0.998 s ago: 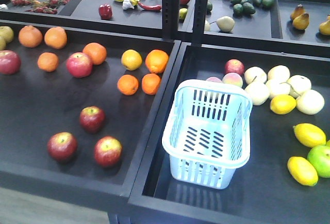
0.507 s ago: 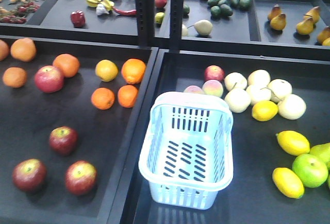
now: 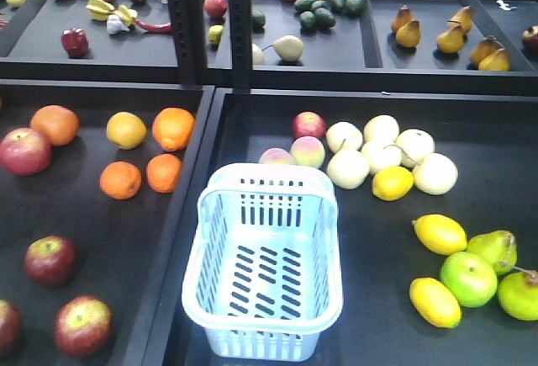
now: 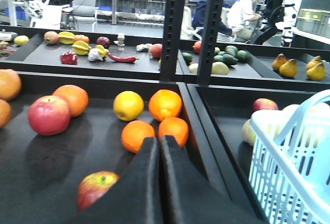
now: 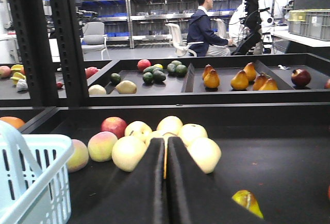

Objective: Pick three apples into basket with both arms

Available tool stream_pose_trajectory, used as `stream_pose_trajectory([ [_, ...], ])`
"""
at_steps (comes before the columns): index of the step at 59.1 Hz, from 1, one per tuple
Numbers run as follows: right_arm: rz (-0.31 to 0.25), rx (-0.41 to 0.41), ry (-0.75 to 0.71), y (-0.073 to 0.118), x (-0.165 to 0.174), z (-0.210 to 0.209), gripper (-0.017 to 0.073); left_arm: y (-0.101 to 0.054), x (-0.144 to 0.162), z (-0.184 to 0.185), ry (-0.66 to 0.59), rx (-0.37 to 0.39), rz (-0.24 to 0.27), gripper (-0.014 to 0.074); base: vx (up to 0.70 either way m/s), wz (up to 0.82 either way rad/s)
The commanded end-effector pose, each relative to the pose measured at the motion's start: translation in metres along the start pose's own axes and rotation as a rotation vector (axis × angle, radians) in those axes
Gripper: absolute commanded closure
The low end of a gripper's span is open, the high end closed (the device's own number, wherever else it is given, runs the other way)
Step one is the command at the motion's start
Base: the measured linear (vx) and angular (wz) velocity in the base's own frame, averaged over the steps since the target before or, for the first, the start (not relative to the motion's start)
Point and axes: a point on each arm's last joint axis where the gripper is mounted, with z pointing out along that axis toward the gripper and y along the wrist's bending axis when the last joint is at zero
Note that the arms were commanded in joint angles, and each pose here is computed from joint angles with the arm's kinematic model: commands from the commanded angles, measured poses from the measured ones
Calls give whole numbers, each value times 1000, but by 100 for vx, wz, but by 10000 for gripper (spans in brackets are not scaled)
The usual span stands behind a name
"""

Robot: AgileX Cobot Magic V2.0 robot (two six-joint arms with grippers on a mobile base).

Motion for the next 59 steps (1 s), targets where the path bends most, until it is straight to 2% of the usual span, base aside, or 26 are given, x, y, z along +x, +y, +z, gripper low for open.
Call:
stream_pose_trajectory([
  [1,-19,-14,-74,2,-4,-1,564,0,-16,-3,-109,-7,-6,600,4,-16],
  [59,-19,-15,-75,2,-4,-1,564,0,-16,-3,-109,-7,-6,600,2,-7],
])
